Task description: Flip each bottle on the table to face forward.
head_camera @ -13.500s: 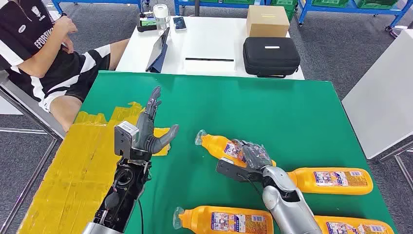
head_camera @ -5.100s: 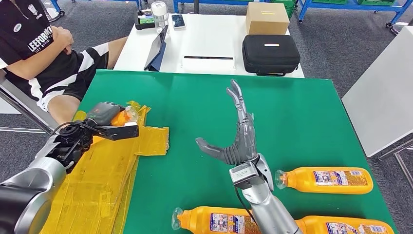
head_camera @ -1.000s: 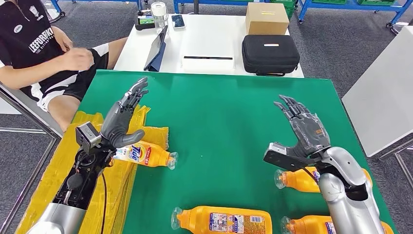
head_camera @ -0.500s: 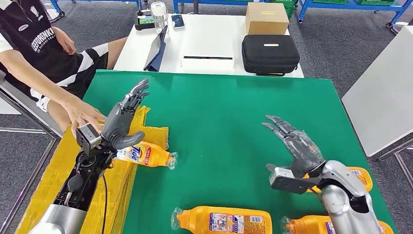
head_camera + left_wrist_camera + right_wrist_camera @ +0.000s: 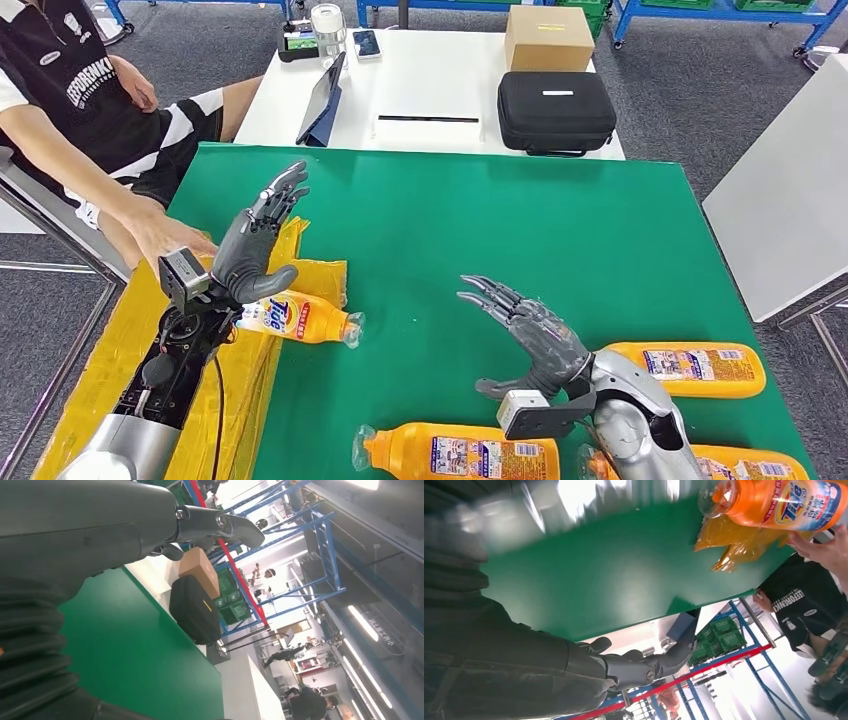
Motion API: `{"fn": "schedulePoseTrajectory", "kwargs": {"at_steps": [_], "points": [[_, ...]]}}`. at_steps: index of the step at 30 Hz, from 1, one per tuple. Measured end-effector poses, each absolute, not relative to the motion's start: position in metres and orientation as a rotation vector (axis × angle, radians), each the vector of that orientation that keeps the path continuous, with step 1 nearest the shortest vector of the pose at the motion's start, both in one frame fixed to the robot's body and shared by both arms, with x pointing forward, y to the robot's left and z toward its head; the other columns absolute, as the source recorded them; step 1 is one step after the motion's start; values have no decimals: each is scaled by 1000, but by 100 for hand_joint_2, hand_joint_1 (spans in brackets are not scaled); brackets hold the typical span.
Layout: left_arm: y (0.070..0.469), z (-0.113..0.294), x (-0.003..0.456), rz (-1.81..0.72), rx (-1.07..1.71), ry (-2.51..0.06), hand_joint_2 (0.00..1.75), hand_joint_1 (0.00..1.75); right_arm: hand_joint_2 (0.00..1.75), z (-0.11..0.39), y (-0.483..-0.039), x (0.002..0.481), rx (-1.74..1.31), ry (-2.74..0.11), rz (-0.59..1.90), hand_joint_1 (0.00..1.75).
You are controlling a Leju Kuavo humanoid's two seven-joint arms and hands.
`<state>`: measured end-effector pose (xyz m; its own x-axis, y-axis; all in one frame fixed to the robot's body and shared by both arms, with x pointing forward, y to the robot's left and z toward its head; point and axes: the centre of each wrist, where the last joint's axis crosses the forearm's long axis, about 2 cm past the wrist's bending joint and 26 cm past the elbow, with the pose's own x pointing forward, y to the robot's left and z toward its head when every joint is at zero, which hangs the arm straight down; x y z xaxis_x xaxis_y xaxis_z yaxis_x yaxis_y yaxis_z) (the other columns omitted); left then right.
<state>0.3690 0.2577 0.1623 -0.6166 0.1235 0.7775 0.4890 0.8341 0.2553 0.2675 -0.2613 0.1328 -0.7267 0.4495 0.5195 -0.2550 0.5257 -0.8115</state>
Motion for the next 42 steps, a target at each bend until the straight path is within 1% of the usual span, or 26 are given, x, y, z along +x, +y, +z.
{"fn": "schedulePoseTrajectory", "kwargs": {"at_steps": [5,11,19,25,34,42], "points": [[258,163,371,-576,-467,-2191,175,0,175,131,-253,266,-96,-2053,1221,0],[256,164,377,-561,-475,-2185,175,0,175,121,-233,265,46,-2048,1230,0],[258,164,386,-524,-470,-2170,175,0,175,109,-207,265,135,-1992,1310,0],[264,160,388,-487,-463,-2155,175,0,175,96,-197,246,-83,-1936,1419,0],[274,150,388,-444,-450,-2120,175,0,175,93,-207,194,-383,-1871,1346,0],[276,144,388,-430,-430,-2099,175,0,175,105,-216,181,-465,-1872,1298,0]]}}
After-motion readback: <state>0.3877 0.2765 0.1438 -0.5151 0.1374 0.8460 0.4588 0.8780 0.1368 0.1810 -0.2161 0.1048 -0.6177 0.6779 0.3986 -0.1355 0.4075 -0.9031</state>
